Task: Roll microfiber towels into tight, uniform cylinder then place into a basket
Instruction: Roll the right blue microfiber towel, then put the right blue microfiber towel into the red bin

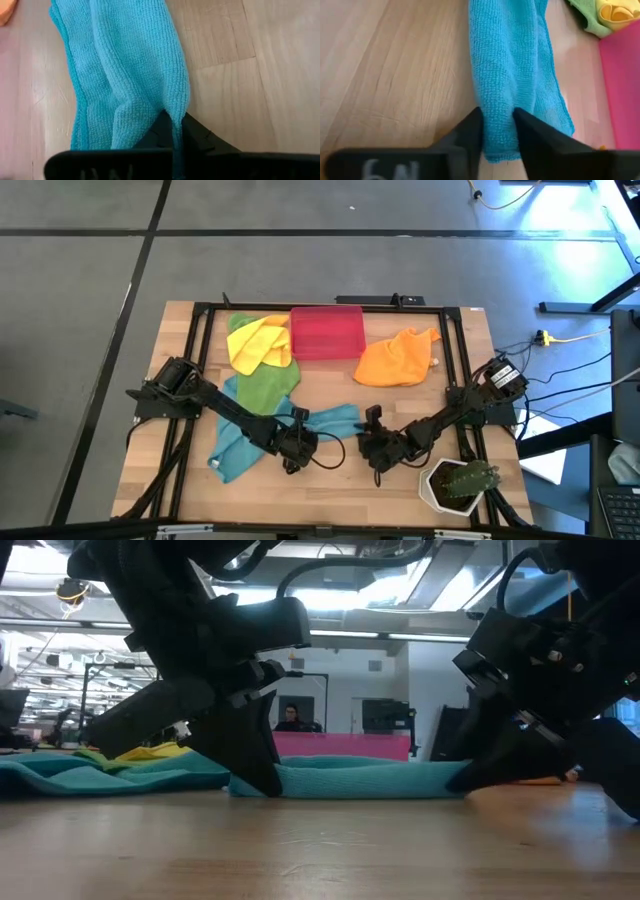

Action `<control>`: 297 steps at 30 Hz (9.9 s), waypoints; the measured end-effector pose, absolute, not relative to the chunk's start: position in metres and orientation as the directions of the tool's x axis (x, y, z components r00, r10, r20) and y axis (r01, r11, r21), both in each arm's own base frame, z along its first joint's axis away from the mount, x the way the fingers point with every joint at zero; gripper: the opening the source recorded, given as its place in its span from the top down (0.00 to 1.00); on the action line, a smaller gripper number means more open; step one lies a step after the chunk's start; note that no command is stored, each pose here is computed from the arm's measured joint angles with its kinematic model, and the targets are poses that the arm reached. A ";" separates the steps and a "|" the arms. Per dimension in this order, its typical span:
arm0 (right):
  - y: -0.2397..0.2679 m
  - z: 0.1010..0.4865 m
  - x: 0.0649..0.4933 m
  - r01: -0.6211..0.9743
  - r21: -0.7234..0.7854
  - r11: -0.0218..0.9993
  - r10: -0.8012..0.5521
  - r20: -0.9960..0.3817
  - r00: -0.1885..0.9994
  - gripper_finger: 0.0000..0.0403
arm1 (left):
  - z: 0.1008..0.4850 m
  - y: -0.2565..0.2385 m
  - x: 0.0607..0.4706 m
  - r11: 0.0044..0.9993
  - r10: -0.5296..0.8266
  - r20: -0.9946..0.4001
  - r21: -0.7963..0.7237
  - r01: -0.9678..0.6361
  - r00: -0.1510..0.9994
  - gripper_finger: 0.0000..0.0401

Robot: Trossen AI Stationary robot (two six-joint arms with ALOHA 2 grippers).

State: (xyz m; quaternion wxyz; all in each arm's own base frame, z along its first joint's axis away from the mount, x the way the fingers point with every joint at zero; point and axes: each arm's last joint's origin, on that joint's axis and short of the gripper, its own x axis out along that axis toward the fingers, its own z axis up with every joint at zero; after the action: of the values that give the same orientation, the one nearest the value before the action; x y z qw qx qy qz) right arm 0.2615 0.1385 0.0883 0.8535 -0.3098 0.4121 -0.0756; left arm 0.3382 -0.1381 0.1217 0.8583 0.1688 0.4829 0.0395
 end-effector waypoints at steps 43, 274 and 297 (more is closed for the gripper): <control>0.103 0.151 0.271 0.173 0.254 0.952 0.086 -0.760 0.644 0.97 | 0.127 -0.135 0.327 0.984 -0.179 -0.776 -0.142 0.109 0.604 1.00; 0.082 0.102 0.367 0.130 0.007 0.992 -0.084 -0.724 0.684 0.87 | 0.117 -0.131 0.377 0.906 0.410 -0.830 0.419 -0.061 0.377 0.41; 0.076 0.123 0.354 0.114 -0.110 0.987 -0.158 -0.763 0.627 0.87 | 0.116 -0.126 0.382 0.880 0.456 -0.787 0.470 -0.076 0.417 0.97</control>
State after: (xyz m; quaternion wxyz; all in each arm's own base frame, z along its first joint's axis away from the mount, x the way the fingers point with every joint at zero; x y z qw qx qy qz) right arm 0.3540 0.0758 0.1231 0.9016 -0.0256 0.4252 -0.0753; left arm 0.3822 -0.1260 0.1162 0.8211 0.1844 0.5153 0.1619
